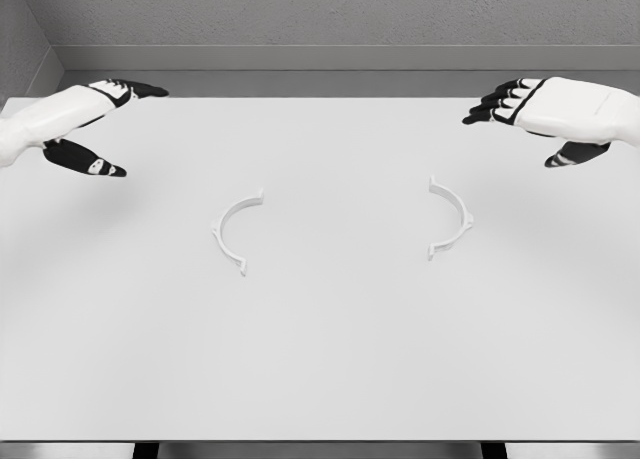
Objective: Assemble PVC drainage pipe clamps
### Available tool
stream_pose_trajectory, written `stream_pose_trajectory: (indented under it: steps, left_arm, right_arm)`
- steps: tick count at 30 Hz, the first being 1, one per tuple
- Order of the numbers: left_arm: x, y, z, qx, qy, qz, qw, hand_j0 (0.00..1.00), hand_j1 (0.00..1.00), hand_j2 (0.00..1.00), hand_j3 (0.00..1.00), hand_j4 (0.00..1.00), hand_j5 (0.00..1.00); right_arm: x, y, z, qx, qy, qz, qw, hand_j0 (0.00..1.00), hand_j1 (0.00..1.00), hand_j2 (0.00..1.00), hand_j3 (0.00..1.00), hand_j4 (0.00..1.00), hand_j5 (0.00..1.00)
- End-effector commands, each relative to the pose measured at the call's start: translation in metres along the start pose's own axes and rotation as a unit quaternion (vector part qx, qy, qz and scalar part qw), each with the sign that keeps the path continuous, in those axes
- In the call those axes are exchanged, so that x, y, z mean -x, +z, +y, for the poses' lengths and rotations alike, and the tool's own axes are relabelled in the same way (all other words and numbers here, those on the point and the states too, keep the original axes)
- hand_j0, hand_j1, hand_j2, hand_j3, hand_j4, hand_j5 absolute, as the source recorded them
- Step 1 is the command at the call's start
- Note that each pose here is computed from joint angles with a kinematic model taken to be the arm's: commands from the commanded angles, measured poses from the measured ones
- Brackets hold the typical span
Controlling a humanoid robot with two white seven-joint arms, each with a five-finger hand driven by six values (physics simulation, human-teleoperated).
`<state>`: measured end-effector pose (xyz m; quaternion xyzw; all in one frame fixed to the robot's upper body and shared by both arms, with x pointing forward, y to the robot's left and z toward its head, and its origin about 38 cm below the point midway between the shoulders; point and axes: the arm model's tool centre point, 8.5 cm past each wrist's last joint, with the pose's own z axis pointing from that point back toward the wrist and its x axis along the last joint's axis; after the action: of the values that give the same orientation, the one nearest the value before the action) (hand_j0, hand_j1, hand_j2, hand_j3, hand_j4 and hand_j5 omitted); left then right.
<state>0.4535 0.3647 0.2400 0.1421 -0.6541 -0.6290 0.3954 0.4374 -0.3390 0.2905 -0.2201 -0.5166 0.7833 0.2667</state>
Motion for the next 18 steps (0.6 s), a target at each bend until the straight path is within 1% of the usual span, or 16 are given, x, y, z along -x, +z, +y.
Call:
stream_pose_trajectory:
  steps: [1,3,4,5,6,7,8,9,10,11,12,13,15,16,17,18]
  left_arm:
    - [-0.005,-0.002,0.001,0.003,-0.003,-0.008,1.0,1.0,1.0,1.0,1.0,1.0,1.0]
    - [-0.001,0.001,-0.004,0.006,0.003,-0.002,1.0,1.0,1.0,1.0,1.0,1.0,1.0]
    - [0.0,-0.002,-0.015,0.019,0.012,-0.001,0.9998,1.0,1.0,1.0,1.0,1.0,1.0]
    - [-0.004,-0.007,-0.02,0.025,0.013,-0.009,0.9996,1.0,1.0,1.0,1.0,1.0,1.0]
    - [-0.002,-0.004,-0.033,0.036,0.022,-0.005,0.9991,1.0,1.0,1.0,1.0,1.0,1.0]
    - [-0.001,-0.006,-0.05,0.061,0.028,-0.004,0.9977,1.0,1.0,1.0,1.0,1.0,1.0]
    - [-0.006,-0.016,-0.062,0.102,0.012,-0.01,0.9947,1.0,1.0,1.0,1.0,1.0,1.0]
    - [-0.012,-0.028,-0.068,0.127,-0.003,-0.018,0.9917,1.0,1.0,1.0,1.0,1.0,1.0]
    - [-0.022,-0.044,-0.077,0.136,-0.006,-0.032,0.9901,1.0,1.0,1.0,1.0,1.0,1.0]
    - [-0.023,-0.046,-0.078,0.138,-0.008,-0.034,0.9898,1.0,1.0,1.0,1.0,1.0,1.0]
    - [-0.021,-0.047,-0.076,0.136,-0.008,-0.031,0.9901,1.0,1.0,1.0,1.0,1.0,1.0]
    - [-0.016,-0.046,-0.078,0.138,-0.002,-0.024,0.9901,1.0,1.0,1.0,1.0,1.0,1.0]
    - [-0.007,-0.044,-0.084,0.141,0.011,-0.011,0.9899,1.0,1.0,1.0,1.0,1.0,1.0]
    - [-0.004,-0.043,-0.084,0.139,0.014,-0.008,0.9902,1.0,1.0,1.0,1.0,1.0,1.0]
    - [-0.004,-0.05,-0.091,0.136,0.027,-0.009,0.9903,1.0,1.0,1.0,1.0,1.0,1.0]
    - [-0.001,-0.055,-0.095,0.135,0.038,-0.005,0.9902,1.0,1.0,1.0,1.0,1.0,1.0]
  right_arm:
    - [-0.001,0.0,-0.001,0.001,-0.001,-0.001,1.0,1.0,1.0,1.0,1.0,1.0,1.0]
    - [0.001,0.002,0.001,0.002,-0.007,0.001,1.0,1.0,1.0,1.0,1.0,1.0,1.0]
    - [0.004,0.012,0.0,0.008,-0.023,-0.001,0.9997,1.0,1.0,1.0,1.0,1.0,1.0]
    - [0.005,0.021,0.002,0.02,-0.056,-0.011,0.9982,1.0,1.0,1.0,1.0,1.0,1.0]
    - [0.005,0.028,0.01,0.035,-0.1,-0.026,0.994,1.0,1.0,1.0,1.0,1.0,1.0]
    - [0.007,0.033,0.021,0.042,-0.139,-0.032,0.9888,1.0,1.0,1.0,1.0,1.0,1.0]
    - [0.006,0.033,0.037,0.043,-0.173,-0.037,0.9834,1.0,1.0,1.0,1.0,1.0,1.0]
    - [0.005,0.032,0.048,0.045,-0.198,-0.04,0.9784,1.0,1.0,1.0,1.0,1.0,1.0]
    - [0.004,0.031,0.062,0.047,-0.229,-0.045,0.9713,1.0,1.0,1.0,1.0,1.0,1.0]
    - [0.003,0.031,0.071,0.053,-0.254,-0.049,0.9645,1.0,1.0,1.0,1.0,1.0,1.0]
    - [0.001,0.029,0.074,0.055,-0.261,-0.052,0.9624,1.0,1.0,1.0,1.0,1.0,1.0]
    - [-0.003,0.018,0.076,0.064,-0.269,-0.063,0.9589,1.0,1.0,1.0,1.0,1.0,1.0]
    - [0.003,0.002,0.087,0.078,-0.295,-0.058,0.9505,1.0,1.0,1.0,1.0,1.0,1.0]
    - [0.007,-0.001,0.086,0.081,-0.297,-0.054,0.9498,1.0,1.0,1.0,1.0,1.0,1.0]
    - [0.011,-0.008,0.089,0.088,-0.306,-0.05,0.9464,1.0,1.0,1.0,1.0,1.0,1.0]
    - [0.013,-0.014,0.09,0.088,-0.308,-0.046,0.9463,1.0,1.0,1.0,1.0,1.0,1.0]
